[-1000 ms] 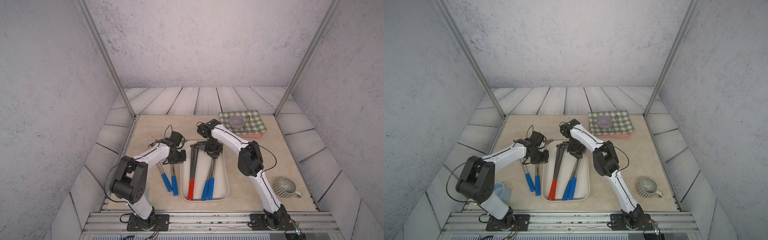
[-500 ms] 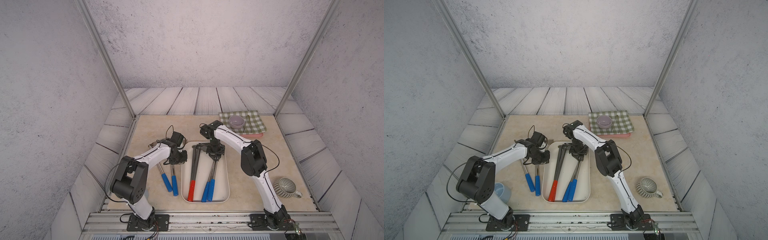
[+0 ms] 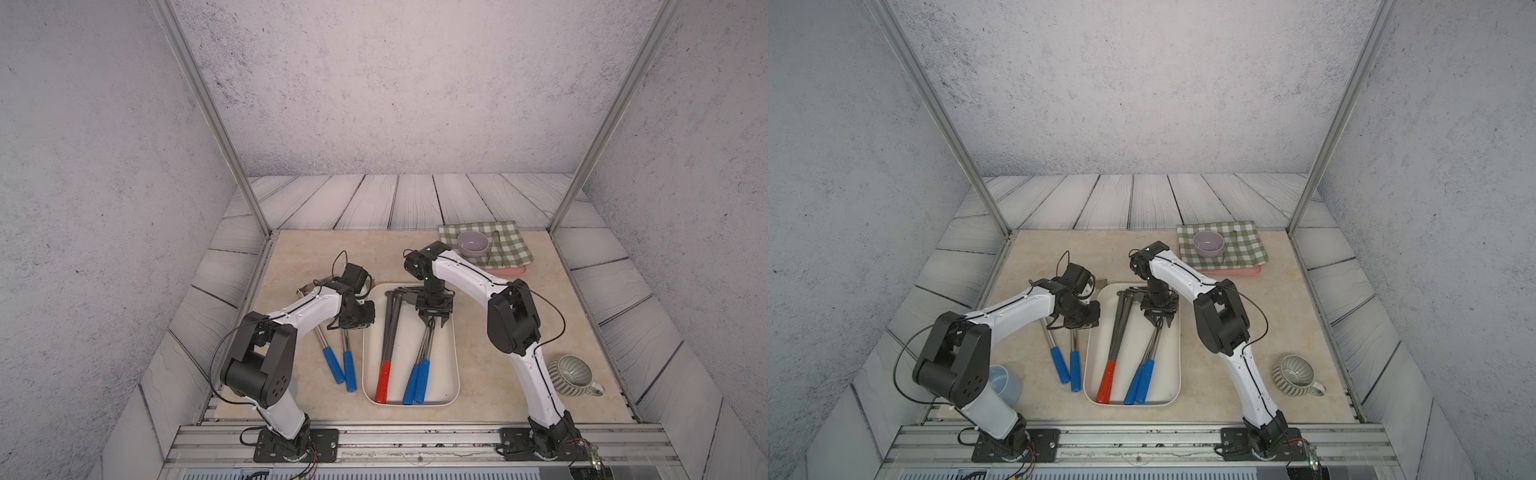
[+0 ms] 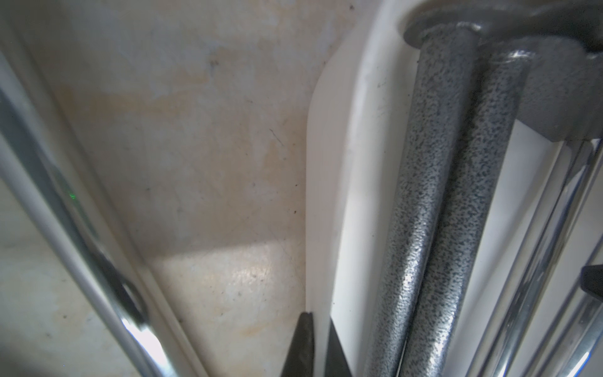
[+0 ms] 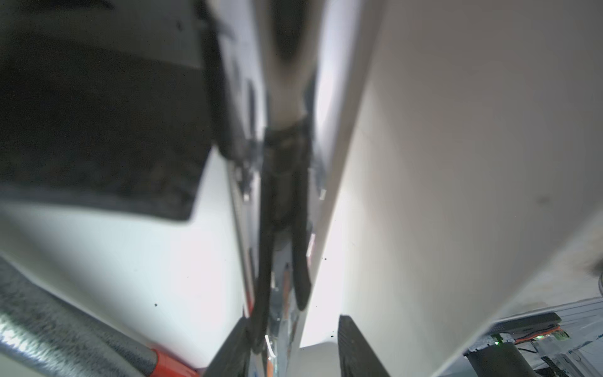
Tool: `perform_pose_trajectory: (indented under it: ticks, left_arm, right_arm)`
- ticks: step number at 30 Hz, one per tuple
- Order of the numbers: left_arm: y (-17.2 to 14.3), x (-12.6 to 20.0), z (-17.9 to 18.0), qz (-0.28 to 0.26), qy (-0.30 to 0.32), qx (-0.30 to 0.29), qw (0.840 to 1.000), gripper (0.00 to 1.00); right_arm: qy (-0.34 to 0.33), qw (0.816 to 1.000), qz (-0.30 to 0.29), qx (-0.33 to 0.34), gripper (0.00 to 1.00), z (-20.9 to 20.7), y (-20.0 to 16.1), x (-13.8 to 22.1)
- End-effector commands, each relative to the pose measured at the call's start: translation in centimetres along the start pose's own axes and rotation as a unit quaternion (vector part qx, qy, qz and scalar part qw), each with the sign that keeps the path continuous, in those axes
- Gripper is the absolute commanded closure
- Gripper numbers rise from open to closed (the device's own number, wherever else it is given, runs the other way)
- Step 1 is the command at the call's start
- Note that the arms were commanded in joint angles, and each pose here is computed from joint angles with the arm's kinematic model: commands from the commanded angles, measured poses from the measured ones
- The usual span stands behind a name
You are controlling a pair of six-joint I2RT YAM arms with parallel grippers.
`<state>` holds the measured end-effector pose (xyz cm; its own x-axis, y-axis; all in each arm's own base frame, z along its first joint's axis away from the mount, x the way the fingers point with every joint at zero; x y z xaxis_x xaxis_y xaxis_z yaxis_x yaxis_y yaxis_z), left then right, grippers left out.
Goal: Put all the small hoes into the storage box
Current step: Place the hoe in the storage box.
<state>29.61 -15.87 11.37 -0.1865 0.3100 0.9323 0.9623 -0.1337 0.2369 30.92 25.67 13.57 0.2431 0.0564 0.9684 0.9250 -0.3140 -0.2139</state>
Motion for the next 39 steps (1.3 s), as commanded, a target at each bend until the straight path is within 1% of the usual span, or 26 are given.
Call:
perform_pose_trajectory:
  ticks: [1,6,14,19,23,29,32,35,39]
  left_arm:
    - [0.4,0.0,-0.5,-0.002,-0.011,0.0,1.0,0.97]
    - [0.4,-0.1,-0.4,-0.001,-0.01,0.0,1.0,0.97]
    - [0.4,-0.1,-0.4,-0.002,-0.011,0.001,1.0,0.97]
    - [0.4,0.0,-0.4,-0.002,-0.01,0.001,1.0,0.97]
    - [0.4,0.1,-0.4,-0.001,-0.009,0.001,1.0,0.97]
    - [0.4,0.3,-0.5,-0.002,-0.008,0.002,1.0,0.97]
    - [0.4,0.3,-0.5,-0.001,-0.008,0.002,1.0,0.97]
    - [0.5,0.2,-0.4,0.0,-0.007,0.006,1.0,0.97]
    - [0.6,0.3,-0.5,-0.003,-0.008,0.017,1.0,0.99]
  right_arm:
    - [-0.004,1.0,-0.002,-0.008,0.55,-2.1,-0.3,1.8]
    - [-0.005,1.0,0.009,-0.012,0.55,-2.5,0.1,0.8]
    - [-0.015,0.999,0.023,-0.017,0.61,-2.8,0.5,-1.2]
    - [-0.012,1.0,0.023,-0.017,0.62,-2.8,0.6,-1.3]
    - [0.005,1.0,0.01,-0.015,0.61,-2.7,0.6,0.3]
    - [0.043,0.999,-0.029,-0.001,0.47,-2.9,0.3,4.9]
    - [0.057,0.997,-0.048,0.0,0.44,-3.7,0.2,7.0]
    - [0.061,0.996,-0.064,-0.001,0.42,-4.9,0.0,8.5]
    - [0.057,0.996,-0.072,-0.007,0.41,-7.0,0.1,9.1]
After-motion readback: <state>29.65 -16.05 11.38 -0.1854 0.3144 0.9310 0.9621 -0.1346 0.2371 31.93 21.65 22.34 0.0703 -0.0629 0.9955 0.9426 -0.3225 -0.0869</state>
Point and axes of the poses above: each gripper's point midway between its finger pads, its own x axis back along the fingers, its own z axis along the line the jaws close on, y = z × x, the point moved 6 cm from there along x, back along the fingers, and after that the axes turned 9 degrees about -x, right-handed, at the moved point
